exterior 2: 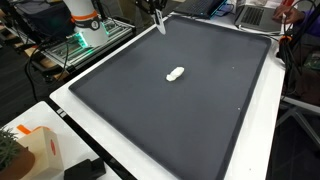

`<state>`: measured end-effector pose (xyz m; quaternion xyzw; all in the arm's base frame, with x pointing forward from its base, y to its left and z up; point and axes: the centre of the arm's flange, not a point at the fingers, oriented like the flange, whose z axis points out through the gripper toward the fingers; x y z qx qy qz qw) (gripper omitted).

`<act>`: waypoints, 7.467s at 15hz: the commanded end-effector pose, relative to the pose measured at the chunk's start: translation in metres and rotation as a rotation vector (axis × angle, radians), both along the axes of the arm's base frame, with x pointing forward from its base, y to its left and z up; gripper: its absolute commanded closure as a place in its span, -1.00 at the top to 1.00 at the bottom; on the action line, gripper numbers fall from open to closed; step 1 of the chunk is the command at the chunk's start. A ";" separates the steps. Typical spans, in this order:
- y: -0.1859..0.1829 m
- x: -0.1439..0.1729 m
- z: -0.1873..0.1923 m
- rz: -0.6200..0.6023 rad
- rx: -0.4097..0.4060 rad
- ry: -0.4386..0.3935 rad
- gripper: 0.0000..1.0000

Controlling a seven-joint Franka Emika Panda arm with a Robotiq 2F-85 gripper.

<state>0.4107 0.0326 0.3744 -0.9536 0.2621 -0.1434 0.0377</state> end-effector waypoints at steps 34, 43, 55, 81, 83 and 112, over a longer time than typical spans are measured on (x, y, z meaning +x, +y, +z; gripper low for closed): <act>0.022 0.001 0.055 0.309 0.195 0.084 -0.98; 0.021 0.031 0.074 0.315 0.223 0.188 -0.14; -0.045 -0.034 -0.031 0.419 -0.193 0.027 1.00; -0.033 0.015 -0.108 0.469 -0.155 -0.113 1.00; -0.029 0.016 -0.104 0.457 -0.157 -0.088 1.00; -0.028 0.141 -0.025 0.313 -0.019 0.369 1.00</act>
